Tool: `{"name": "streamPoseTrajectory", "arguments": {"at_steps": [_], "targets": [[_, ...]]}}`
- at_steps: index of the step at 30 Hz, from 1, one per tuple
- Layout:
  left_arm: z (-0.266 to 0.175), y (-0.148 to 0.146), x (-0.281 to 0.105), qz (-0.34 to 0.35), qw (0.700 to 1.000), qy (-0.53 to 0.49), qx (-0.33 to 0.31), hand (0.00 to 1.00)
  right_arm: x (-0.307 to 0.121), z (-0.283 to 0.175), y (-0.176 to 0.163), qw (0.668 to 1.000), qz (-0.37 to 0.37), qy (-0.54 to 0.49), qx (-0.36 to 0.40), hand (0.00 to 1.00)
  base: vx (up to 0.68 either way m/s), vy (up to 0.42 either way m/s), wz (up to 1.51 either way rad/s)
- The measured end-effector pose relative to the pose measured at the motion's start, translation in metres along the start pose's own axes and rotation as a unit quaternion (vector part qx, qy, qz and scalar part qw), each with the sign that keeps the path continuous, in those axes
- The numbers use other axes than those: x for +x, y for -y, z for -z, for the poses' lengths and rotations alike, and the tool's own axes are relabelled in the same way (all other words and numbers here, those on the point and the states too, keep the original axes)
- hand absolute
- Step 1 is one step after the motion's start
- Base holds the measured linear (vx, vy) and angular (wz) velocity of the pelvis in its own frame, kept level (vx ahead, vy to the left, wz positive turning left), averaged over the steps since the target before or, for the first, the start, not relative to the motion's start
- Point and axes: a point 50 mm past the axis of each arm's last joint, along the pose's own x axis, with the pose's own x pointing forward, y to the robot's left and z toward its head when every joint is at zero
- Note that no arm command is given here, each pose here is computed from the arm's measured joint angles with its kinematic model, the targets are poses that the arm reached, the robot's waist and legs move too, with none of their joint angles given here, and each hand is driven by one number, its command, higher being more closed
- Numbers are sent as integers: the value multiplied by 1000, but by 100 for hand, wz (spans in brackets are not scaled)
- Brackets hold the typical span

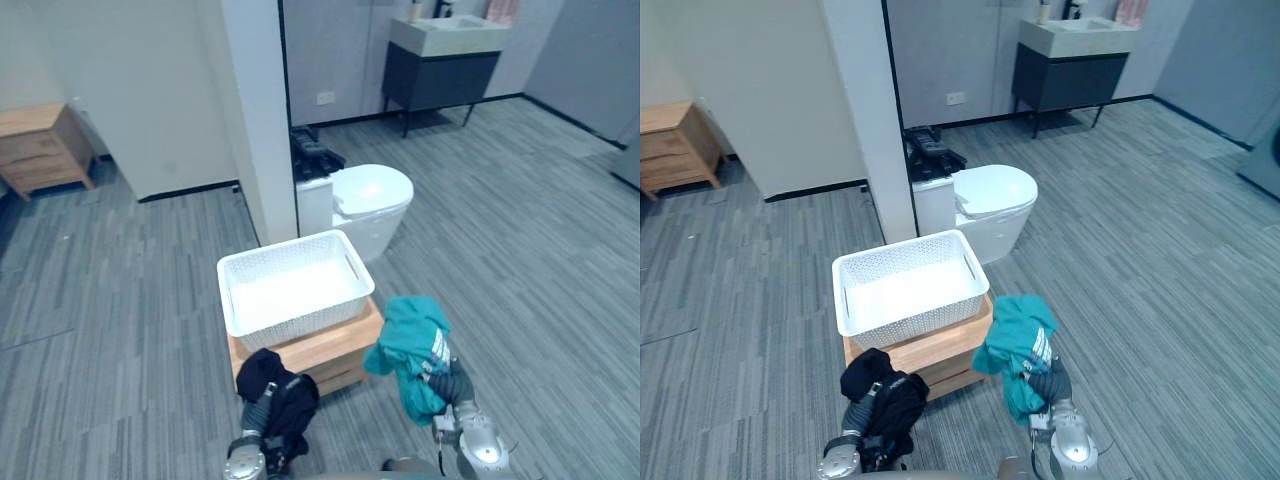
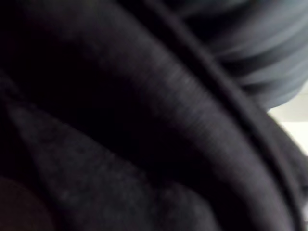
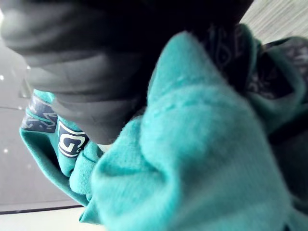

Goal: Tidy the bed and pick cloth on bed and put in laundry

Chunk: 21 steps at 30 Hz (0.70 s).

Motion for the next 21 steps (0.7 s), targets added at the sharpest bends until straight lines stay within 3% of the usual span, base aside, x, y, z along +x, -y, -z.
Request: {"name": "streamPoseTrajectory", "arguments": {"at_steps": [13, 21], "targets": [[-25, 2, 13, 62, 991, 51, 109, 100, 8, 9, 11, 999, 32, -19, 14, 100, 89, 5, 22], [-25, -13, 18, 56, 987, 45, 141, 100, 25, -38, -4, 997, -3, 79, -4, 100, -51, -47, 61]]}}
